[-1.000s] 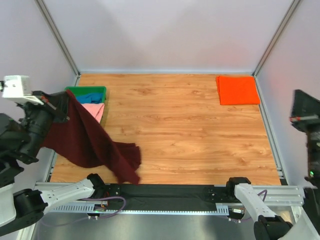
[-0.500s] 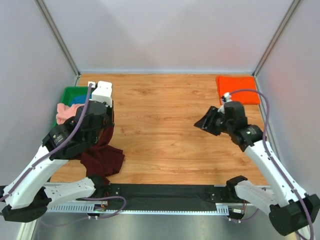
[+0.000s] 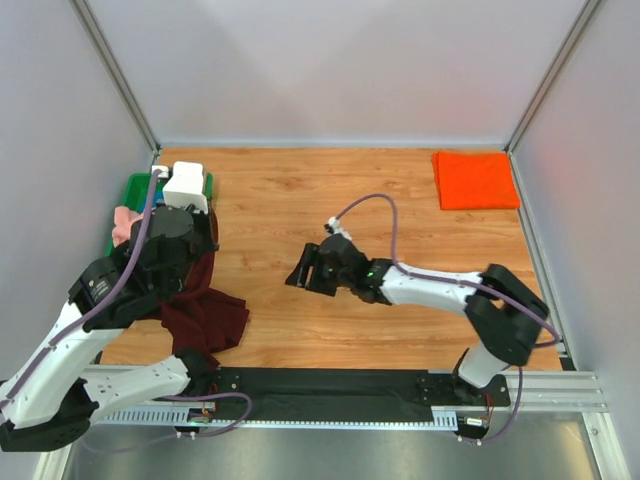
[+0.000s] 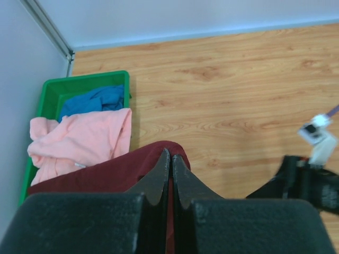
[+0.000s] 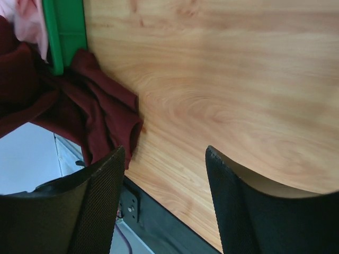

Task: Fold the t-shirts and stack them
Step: Flatten the tshirt out

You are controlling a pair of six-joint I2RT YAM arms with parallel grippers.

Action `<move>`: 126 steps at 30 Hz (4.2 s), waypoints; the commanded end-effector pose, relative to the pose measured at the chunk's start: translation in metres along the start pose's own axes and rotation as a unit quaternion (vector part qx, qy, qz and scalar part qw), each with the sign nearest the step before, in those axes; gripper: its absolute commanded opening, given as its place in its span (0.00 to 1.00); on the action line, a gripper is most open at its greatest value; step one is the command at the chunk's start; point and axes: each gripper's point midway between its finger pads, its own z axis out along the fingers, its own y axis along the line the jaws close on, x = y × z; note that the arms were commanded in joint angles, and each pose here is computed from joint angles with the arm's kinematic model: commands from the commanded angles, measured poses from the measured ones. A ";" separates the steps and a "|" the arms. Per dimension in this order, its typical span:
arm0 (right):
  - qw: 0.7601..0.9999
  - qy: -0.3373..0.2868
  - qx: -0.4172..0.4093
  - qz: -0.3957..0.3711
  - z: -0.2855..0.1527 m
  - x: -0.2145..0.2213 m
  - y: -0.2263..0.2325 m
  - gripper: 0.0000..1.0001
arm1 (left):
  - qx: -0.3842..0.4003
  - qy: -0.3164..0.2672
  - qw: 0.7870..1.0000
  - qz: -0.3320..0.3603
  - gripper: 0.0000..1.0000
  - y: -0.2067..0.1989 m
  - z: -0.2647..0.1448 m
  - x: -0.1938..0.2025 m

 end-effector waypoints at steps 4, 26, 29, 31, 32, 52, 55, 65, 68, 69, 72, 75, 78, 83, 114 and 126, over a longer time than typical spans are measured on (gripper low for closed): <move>0.993 0.040 -0.085 0.077 0.052 0.032 0.080 0.63 | 0.014 -0.043 0.998 -0.044 0.00 0.002 -0.007 -0.016; 0.994 0.071 0.025 0.075 0.102 0.085 0.018 0.00 | 0.032 -0.036 0.998 -0.041 0.00 -0.003 -0.008 -0.007; 0.993 0.017 0.098 0.063 0.057 0.042 -0.043 0.00 | 0.058 -0.022 0.997 -0.047 0.00 -0.013 -0.010 -0.005; 0.991 -0.020 0.119 0.060 0.019 0.003 -0.067 0.00 | 0.106 -0.008 0.993 -0.053 0.00 -0.032 -0.012 -0.003; 0.987 -0.010 0.151 0.058 0.004 0.003 -0.089 0.00 | 0.119 -0.003 0.991 -0.055 0.00 -0.039 -0.011 -0.001; 0.938 -0.082 0.325 0.094 -0.131 -0.157 -0.242 0.00 | 0.062 0.166 0.984 0.011 0.00 -0.089 0.073 0.122; 0.935 -0.097 0.329 0.091 -0.135 -0.184 -0.243 0.00 | -0.001 0.181 0.983 0.027 0.00 -0.062 0.074 0.133; 0.928 -0.132 0.340 0.078 -0.138 -0.245 -0.240 0.00 | -0.052 0.215 0.973 0.062 0.00 -0.035 0.076 0.143; 0.922 -0.146 0.347 0.088 -0.146 -0.256 -0.242 0.01 | -0.064 0.214 0.972 0.074 0.00 -0.025 0.073 0.138; 0.923 -0.150 0.344 0.086 -0.145 -0.262 -0.241 0.01 | -0.066 0.214 0.971 0.082 0.00 -0.023 0.072 0.137; 0.931 -0.138 0.329 0.074 -0.137 -0.266 -0.237 0.02 | -0.074 0.215 0.969 0.094 0.00 -0.017 0.069 0.132; 0.933 -0.134 0.328 0.067 -0.135 -0.265 -0.240 0.02 | -0.065 0.221 0.968 0.099 0.00 -0.018 0.066 0.132; 0.932 -0.129 0.331 0.065 -0.144 -0.261 -0.234 0.10 | -0.048 0.219 0.970 0.098 0.00 -0.023 0.067 0.133; 0.914 -0.147 0.366 0.092 -0.182 -0.252 -0.227 0.52 | 0.026 0.231 0.969 0.080 0.00 -0.051 0.068 0.141; 0.950 -0.093 0.236 0.183 -0.170 -0.120 -0.254 0.00 | 0.043 0.231 0.970 0.064 0.00 -0.060 0.074 0.134; 0.938 -0.192 0.253 0.136 -0.258 -0.150 -0.183 0.00 | -0.019 0.183 0.980 0.074 0.00 -0.025 0.066 0.084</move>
